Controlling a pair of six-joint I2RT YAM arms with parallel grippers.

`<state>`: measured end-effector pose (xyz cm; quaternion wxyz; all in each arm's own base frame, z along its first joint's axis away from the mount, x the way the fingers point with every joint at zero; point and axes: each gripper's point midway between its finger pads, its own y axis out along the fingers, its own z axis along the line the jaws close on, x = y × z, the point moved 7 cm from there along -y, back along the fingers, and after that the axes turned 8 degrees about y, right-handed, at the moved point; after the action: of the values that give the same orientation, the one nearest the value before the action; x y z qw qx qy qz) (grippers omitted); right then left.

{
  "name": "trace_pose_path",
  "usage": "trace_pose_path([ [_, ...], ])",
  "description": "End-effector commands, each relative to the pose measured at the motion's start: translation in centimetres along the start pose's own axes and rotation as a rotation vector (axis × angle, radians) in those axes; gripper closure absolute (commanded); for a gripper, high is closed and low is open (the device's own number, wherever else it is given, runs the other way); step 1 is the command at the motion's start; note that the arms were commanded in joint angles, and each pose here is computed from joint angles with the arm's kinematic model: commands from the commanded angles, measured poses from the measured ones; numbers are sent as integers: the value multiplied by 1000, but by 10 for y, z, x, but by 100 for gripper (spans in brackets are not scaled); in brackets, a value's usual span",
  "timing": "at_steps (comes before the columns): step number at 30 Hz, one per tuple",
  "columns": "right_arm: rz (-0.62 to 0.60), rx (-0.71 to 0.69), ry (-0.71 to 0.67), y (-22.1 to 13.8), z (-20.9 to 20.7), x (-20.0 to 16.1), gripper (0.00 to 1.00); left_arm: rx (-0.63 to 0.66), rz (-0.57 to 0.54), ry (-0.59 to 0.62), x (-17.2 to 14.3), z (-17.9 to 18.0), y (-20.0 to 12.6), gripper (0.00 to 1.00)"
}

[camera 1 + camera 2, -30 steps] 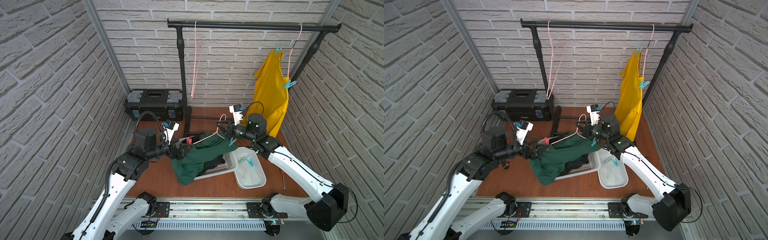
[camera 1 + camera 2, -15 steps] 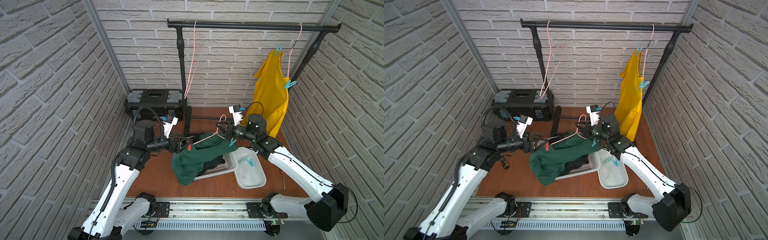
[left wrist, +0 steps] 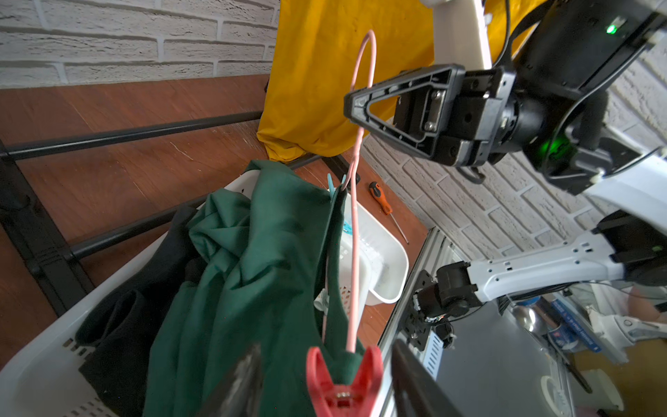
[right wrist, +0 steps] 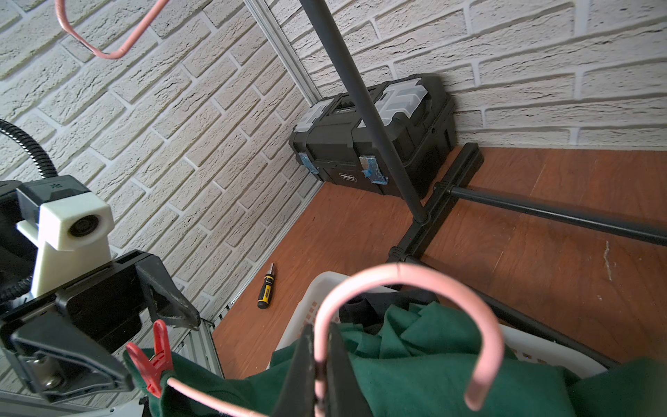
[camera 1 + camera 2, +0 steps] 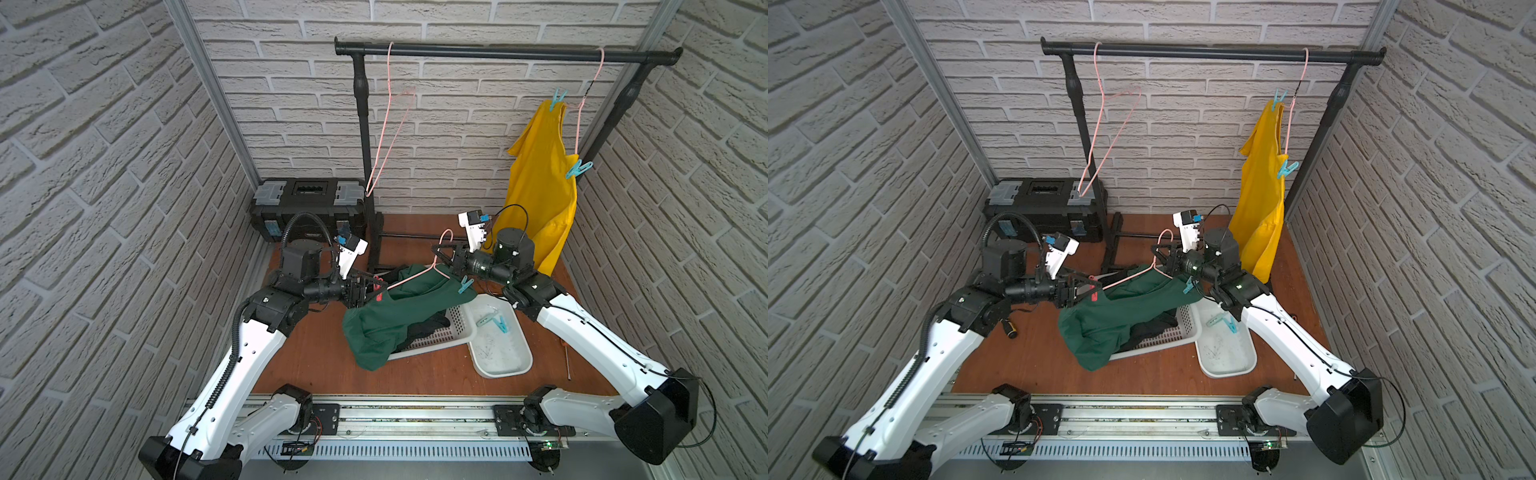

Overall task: Remove the clothespins securing t-shirts to the hanger
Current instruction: Remove the clothespin from the hanger.

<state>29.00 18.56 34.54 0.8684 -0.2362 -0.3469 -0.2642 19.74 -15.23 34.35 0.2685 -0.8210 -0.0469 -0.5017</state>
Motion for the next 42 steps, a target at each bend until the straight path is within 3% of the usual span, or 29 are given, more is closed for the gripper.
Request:
trace_pose_path([
  [1, -49, 36, -34, -9, 11, 6, 97, -3, -42, 50, 9, -3, 0, 52],
  [7, -47, 32, -32, -8, 8, 4, 97, 11, -97, 51, 18, -3, 0, 72],
  [13, -41, 28, -30, -7, 6, 2, 97, 23, -132, 44, 20, -2, -1, 85],
  [25, -23, 67, 4, 3, 5, 0, 97, 202, -201, 153, 42, -5, -26, 85],
  [34, 6, 92, 7, 20, 9, 3, 97, 134, -232, 351, 61, -56, -28, 85],
  [42, 21, 94, 7, 25, 7, 2, 97, -29, -283, 454, 41, -96, 19, 85],
])
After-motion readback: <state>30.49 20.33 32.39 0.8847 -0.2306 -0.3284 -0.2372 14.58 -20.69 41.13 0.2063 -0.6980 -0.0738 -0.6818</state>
